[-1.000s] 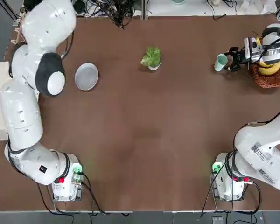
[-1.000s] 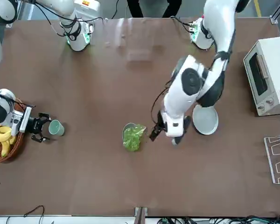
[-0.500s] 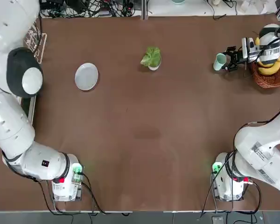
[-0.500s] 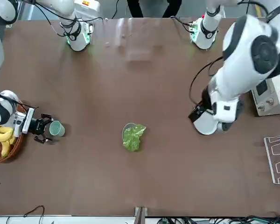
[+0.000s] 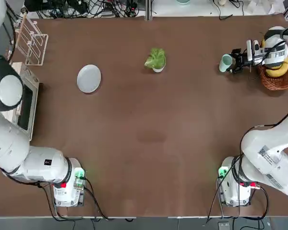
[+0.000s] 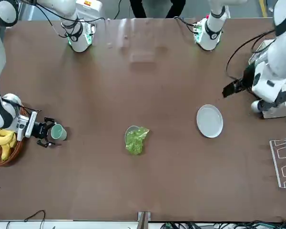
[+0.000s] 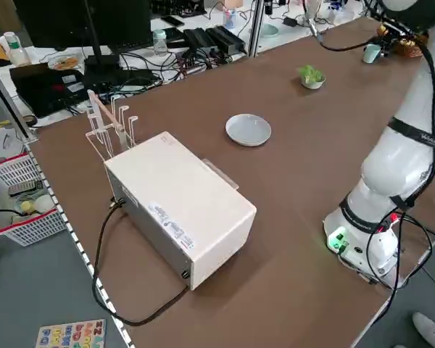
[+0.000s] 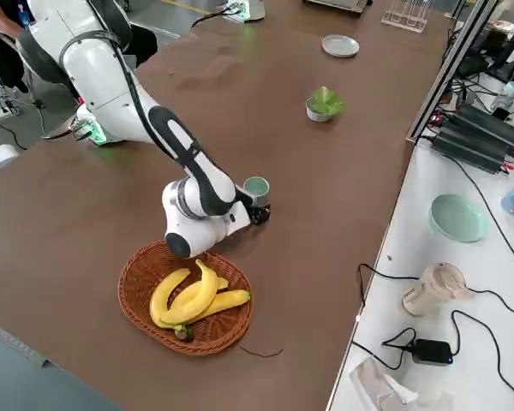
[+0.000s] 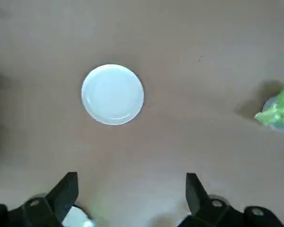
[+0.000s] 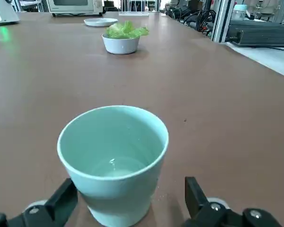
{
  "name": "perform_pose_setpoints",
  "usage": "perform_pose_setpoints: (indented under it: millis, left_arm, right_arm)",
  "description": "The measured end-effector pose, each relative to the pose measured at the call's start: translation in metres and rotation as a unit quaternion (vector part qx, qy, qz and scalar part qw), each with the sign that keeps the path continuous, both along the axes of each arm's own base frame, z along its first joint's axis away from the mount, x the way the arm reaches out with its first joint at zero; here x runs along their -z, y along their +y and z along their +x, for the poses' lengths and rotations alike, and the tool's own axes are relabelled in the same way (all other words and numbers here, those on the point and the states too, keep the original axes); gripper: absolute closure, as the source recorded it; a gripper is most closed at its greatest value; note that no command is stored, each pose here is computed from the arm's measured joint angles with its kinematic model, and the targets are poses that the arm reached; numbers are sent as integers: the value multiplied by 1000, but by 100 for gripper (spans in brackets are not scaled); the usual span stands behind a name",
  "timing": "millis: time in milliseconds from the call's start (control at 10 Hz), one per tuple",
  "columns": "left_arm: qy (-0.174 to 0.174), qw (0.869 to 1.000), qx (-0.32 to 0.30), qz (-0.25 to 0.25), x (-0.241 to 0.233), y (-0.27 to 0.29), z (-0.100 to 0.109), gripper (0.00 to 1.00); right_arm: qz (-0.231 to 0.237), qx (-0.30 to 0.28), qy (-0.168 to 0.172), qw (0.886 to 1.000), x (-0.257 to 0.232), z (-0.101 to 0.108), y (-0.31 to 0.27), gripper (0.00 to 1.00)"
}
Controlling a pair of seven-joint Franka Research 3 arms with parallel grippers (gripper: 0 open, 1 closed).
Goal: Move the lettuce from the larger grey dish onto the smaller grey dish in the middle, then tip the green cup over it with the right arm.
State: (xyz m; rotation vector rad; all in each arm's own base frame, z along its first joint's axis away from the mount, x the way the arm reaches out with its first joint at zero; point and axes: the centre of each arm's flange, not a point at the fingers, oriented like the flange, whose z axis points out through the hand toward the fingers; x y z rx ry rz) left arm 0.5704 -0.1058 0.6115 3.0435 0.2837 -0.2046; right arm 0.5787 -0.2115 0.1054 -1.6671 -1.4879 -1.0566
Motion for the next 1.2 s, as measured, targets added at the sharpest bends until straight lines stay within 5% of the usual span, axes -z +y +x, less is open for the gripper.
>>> perform_pose_setpoints:
  millis: [400, 600, 700, 1200]
  left_arm:
    - [-16, 991, 133, 20, -19, 51, -16, 0]
    - [-17, 988, 151, 36, -20, 44, -17, 0]
    - [-16, 987, 154, 47, -20, 45, -17, 0]
    - [-13, 988, 148, 50, -19, 53, -16, 0]
  right_arm:
    - [6, -6, -2, 1000, 0, 3, 10, 4]
    - [7, -6, -2, 1000, 0, 4, 11, 14]
    - [9, -6, -2, 1000, 0, 4, 11, 30]
    - [20, -2, 23, 1000, -9, 16, 32, 31]
